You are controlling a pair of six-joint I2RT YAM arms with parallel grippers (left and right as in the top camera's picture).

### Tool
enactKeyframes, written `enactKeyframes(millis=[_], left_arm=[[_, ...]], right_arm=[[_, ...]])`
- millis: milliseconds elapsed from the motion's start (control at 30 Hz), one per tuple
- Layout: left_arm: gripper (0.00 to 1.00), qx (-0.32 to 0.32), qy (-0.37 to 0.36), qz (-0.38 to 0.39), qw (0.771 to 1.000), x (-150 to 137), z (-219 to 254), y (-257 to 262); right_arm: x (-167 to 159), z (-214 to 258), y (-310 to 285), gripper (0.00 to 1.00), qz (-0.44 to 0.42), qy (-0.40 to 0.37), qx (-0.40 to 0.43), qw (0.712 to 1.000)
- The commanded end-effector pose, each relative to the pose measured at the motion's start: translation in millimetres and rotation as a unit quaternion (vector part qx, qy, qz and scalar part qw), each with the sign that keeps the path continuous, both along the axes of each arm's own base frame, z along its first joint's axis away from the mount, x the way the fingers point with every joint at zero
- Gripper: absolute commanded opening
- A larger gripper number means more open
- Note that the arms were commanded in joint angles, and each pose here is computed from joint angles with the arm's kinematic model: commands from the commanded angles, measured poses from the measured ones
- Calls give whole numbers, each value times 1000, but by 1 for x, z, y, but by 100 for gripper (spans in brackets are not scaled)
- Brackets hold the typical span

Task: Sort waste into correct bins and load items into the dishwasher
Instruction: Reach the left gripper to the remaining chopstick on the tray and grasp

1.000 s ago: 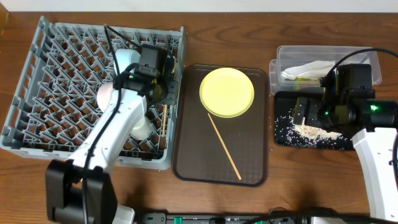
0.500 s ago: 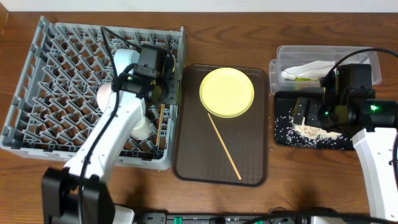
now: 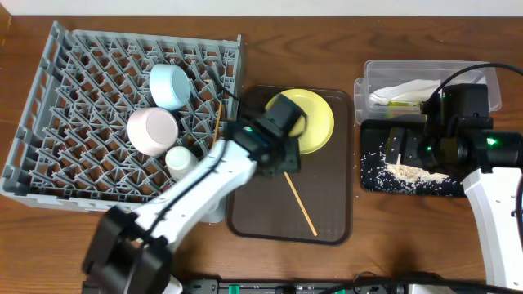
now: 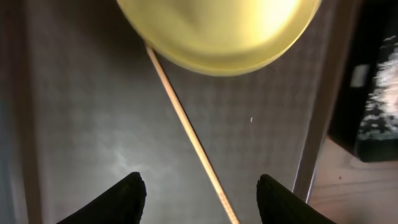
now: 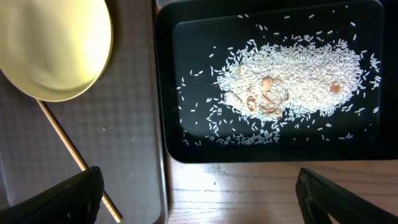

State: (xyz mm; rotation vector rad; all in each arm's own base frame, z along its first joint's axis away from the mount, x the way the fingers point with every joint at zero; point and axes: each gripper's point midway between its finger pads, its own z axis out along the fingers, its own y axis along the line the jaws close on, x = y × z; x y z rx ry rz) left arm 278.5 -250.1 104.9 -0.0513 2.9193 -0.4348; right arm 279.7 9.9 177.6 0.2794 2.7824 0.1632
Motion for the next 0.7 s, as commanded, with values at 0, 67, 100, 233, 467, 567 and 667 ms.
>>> enactKeyframes(millis=[0, 67, 100, 233, 467, 567, 667], left_arm=[[61, 30, 49, 76, 996, -14, -33, -10], [61, 45, 65, 73, 994, -23, -48, -16], [61, 53, 72, 71, 993, -26, -55, -17], [61, 80, 92, 64, 990, -34, -83, -20], [61, 111, 120, 61, 985, -42, -112, -16], [53, 117, 126, 61, 983, -44, -117, -15], [33, 118, 129, 60, 983, -45, -119, -14]], right_arm=[[2, 7, -6, 96, -14, -10, -3, 1000], [1, 7, -6, 96, -14, -9, -2, 1000], [1, 7, -6, 96, -14, -9, -3, 1000], [1, 7, -6, 97, -14, -9, -3, 1000], [1, 7, -6, 97, -14, -9, -2, 1000], [1, 7, -6, 97, -14, -9, -3, 1000], [1, 7, -6, 97, -14, -9, -3, 1000]])
